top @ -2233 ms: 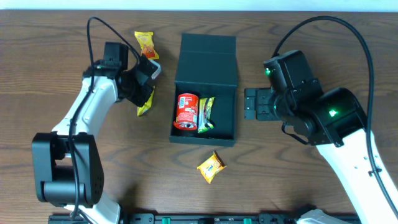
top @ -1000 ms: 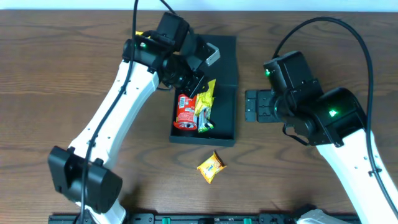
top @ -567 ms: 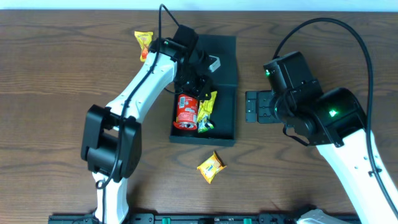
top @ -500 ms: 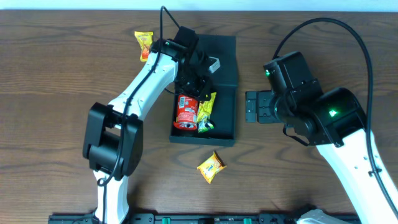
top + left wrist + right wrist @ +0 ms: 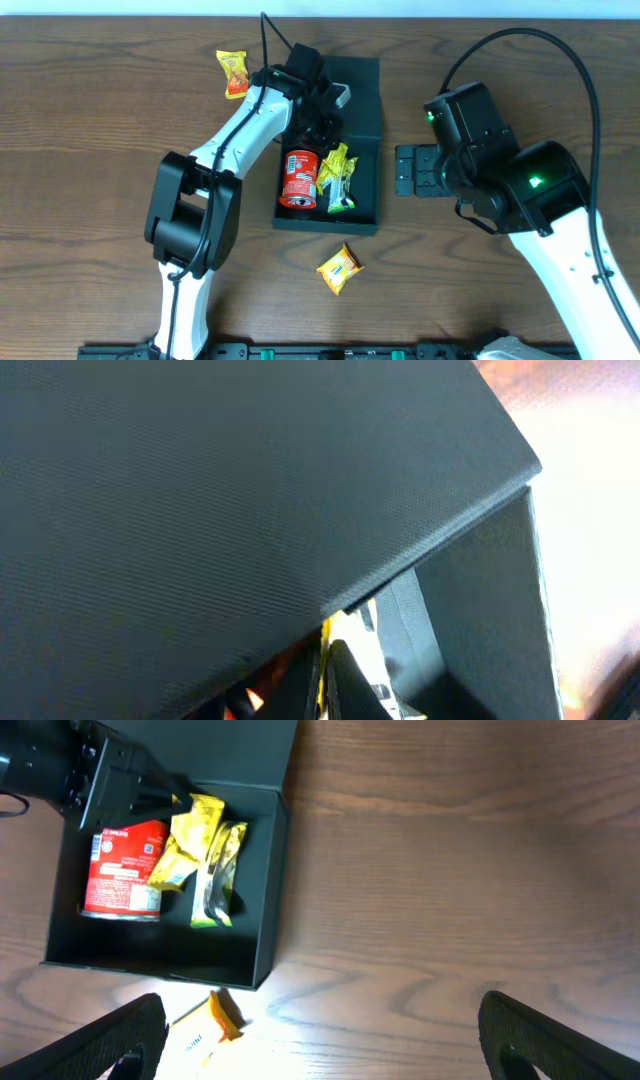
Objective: Pack container
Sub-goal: 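Carry the yellow pack into the box and release it, then lift the left gripper out of the box toward the orange candy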
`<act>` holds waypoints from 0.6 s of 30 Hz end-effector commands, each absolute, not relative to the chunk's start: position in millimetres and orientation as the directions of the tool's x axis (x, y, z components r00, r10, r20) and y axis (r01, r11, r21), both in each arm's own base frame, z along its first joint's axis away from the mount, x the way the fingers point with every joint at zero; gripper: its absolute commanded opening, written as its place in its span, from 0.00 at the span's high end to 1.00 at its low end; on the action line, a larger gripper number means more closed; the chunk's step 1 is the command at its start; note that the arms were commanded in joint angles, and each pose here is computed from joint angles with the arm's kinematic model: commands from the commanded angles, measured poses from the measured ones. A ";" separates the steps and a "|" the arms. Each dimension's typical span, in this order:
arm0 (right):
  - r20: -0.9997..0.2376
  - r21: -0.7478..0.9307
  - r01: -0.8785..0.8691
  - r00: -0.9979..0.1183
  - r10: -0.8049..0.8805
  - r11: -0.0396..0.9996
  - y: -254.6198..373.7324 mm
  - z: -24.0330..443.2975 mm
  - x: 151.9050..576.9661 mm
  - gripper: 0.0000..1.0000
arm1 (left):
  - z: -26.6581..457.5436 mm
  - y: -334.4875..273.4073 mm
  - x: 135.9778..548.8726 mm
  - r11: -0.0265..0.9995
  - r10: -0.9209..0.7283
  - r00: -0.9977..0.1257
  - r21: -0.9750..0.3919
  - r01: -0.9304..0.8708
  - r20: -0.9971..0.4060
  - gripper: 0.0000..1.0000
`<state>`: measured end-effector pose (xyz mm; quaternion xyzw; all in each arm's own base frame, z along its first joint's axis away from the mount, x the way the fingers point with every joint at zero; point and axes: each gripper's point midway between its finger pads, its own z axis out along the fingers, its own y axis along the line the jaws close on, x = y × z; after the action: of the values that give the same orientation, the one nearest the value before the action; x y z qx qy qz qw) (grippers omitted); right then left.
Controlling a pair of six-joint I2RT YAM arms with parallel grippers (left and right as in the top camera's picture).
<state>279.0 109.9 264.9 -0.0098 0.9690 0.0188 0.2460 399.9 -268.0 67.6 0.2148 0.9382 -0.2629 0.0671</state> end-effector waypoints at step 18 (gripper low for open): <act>-0.488 0.017 -0.012 -0.873 -0.002 1.000 105.5 267.3 282.3 0.01 | 188.2 -266.4 432.3 0.745 0.262 -0.846 -0.459 0.483 -0.464 0.05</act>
<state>279.0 109.9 264.9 -0.0098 0.9690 0.0188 0.2460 429.2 -270.0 139.2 0.1907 0.9273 -0.2928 0.1342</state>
